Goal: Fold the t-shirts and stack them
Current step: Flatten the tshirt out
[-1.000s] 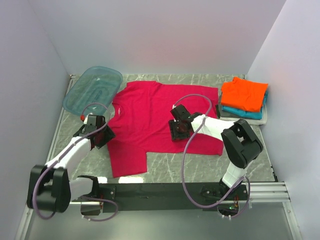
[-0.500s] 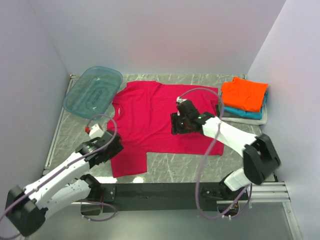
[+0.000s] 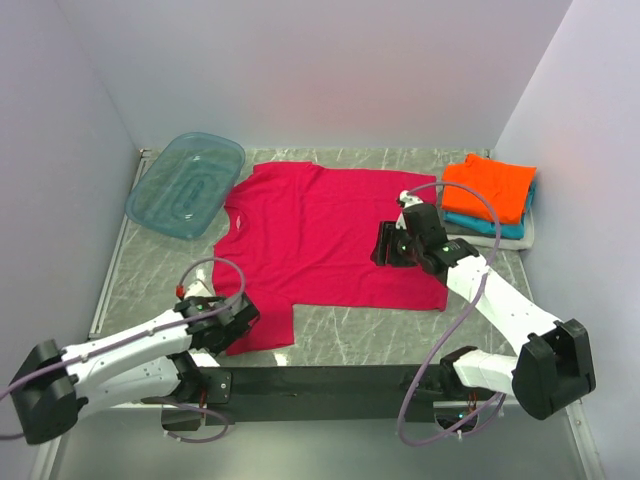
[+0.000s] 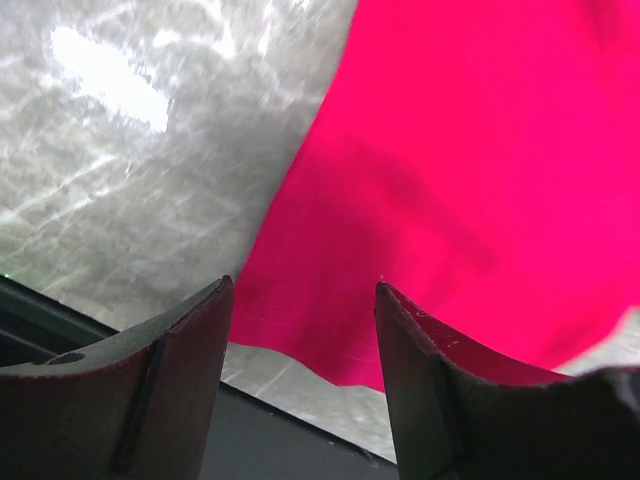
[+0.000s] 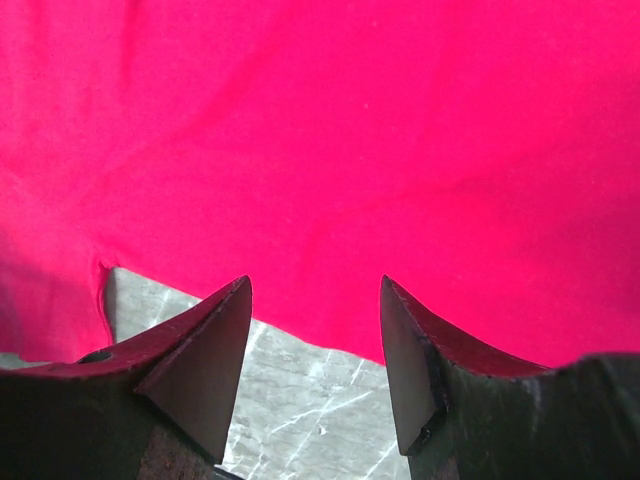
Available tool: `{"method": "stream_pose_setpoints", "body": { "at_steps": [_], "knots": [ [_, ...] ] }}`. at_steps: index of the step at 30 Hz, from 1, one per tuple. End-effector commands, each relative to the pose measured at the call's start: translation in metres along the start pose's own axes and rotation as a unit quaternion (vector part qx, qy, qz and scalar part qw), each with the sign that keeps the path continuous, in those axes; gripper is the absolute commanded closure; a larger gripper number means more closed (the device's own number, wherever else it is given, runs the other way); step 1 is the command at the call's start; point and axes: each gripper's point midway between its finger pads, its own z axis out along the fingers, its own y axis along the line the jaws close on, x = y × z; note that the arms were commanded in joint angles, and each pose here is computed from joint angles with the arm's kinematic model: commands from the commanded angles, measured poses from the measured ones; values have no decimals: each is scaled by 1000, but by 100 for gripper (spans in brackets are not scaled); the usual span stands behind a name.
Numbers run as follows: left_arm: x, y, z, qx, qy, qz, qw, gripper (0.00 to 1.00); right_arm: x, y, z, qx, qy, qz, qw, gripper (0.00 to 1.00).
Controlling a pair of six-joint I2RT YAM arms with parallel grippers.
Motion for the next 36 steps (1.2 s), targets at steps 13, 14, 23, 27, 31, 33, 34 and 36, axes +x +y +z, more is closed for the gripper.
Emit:
{"method": "stream_pose_setpoints", "body": {
  "at_steps": [13,14,23,27,31,33,34,36],
  "knots": [
    [32,10,6,-21,25,-27,999,44,-6,-8,1,-13,-17,-7,1000,39],
    [34,10,7,-22,27,-24,999,46,-6,-9,1,-12,-19,-5,1000,39],
    [31,3,2,-4,25,-17,1000,97,-1,-25,7,10,-11,11,1000,39],
    [15,-22,-15,51,7,-38,998,99,-4,-36,8,27,-16,32,999,39],
    [-21,-55,-35,116,-49,-52,991,99,-3,-66,11,81,-22,72,994,39],
    [-39,-76,-43,149,-71,-29,986,99,-2,-78,14,97,-22,89,991,39],
    [-57,-81,-38,144,-84,-42,985,99,0,-82,17,102,-18,95,990,39],
    [-69,-99,-39,173,-81,-10,982,99,4,-89,23,111,-10,106,988,39]
  ]
}}
